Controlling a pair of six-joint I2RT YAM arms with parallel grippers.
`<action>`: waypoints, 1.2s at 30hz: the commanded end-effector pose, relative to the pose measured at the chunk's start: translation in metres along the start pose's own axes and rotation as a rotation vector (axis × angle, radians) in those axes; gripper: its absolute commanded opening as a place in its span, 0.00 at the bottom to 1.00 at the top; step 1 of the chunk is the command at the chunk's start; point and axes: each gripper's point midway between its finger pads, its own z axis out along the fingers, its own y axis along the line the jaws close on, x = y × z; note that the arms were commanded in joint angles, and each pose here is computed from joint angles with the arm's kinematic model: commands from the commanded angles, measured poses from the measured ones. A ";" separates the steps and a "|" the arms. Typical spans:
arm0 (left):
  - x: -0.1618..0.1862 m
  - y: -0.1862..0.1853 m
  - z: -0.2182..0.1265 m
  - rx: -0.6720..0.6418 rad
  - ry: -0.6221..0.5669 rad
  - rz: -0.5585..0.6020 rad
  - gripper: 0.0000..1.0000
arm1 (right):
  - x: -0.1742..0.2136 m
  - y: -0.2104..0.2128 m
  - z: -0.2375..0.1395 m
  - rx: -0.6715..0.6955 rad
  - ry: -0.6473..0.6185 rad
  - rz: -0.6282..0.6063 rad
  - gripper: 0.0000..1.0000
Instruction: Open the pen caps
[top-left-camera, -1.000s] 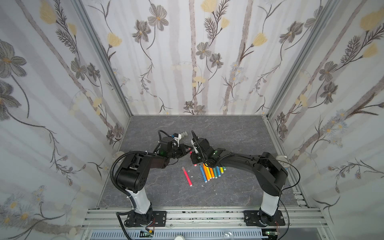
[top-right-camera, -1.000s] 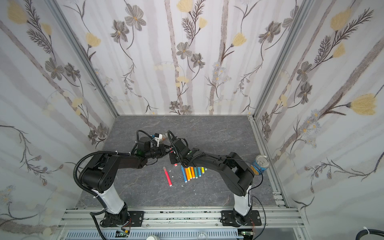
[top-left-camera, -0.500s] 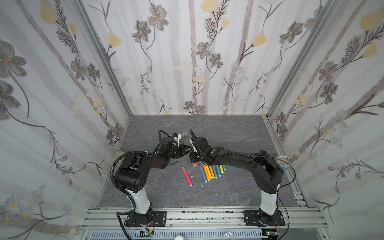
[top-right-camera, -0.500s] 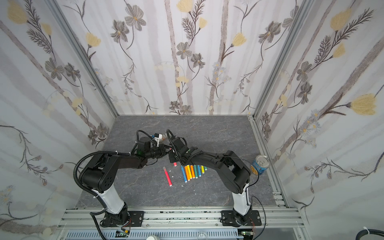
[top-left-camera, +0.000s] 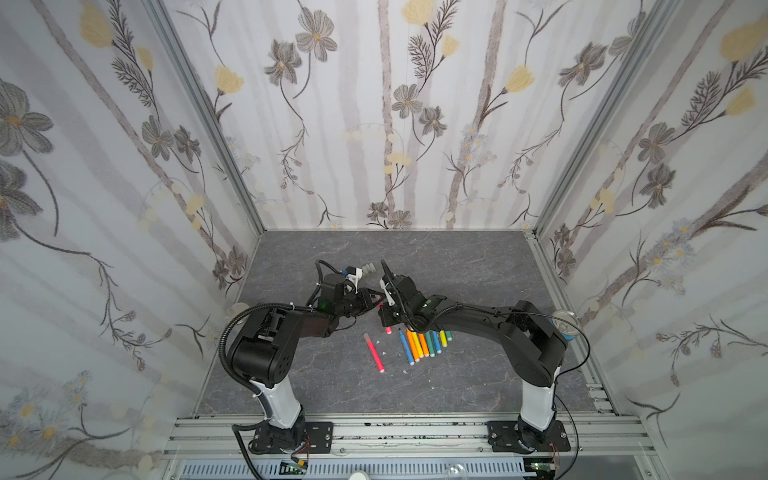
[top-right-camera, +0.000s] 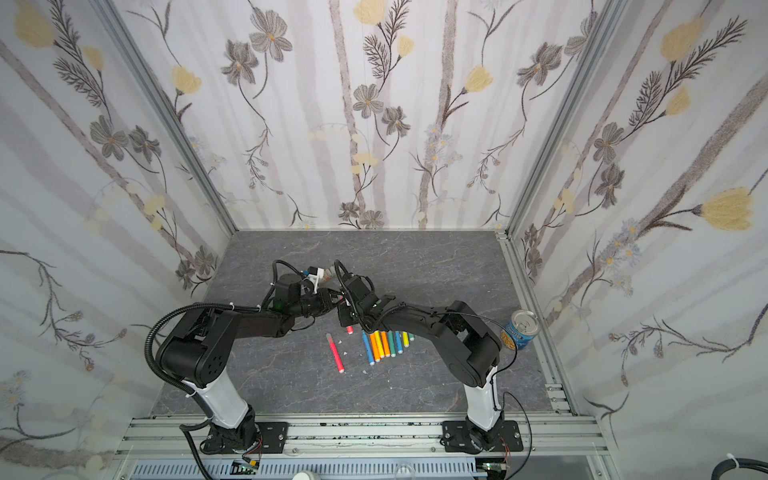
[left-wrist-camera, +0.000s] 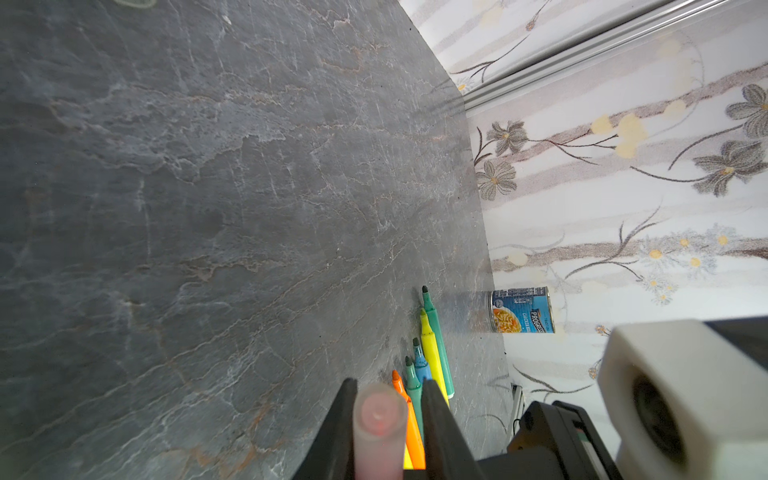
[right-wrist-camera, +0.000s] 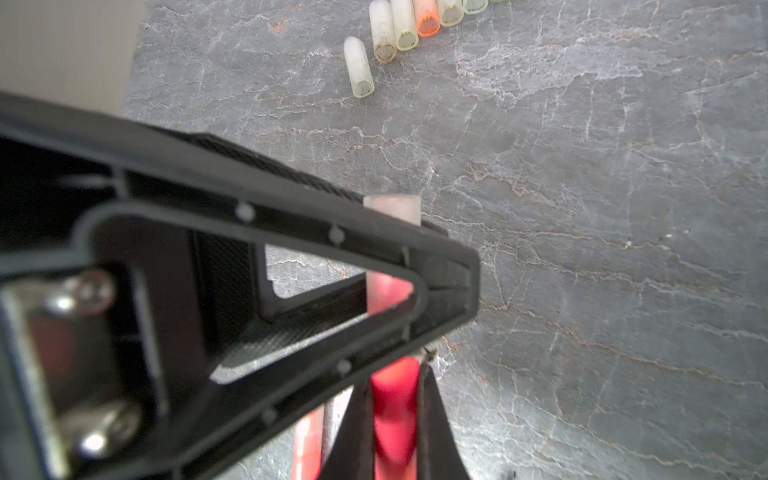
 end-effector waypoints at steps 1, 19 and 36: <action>-0.005 -0.010 -0.001 0.033 -0.009 0.037 0.25 | 0.000 0.002 -0.002 -0.011 -0.001 0.000 0.00; -0.004 -0.009 -0.002 0.042 -0.002 0.037 0.00 | 0.000 0.002 -0.007 -0.012 -0.008 0.003 0.00; -0.037 0.010 -0.021 -0.108 -0.137 0.073 0.00 | 0.052 0.025 -0.026 -0.018 0.055 -0.054 0.00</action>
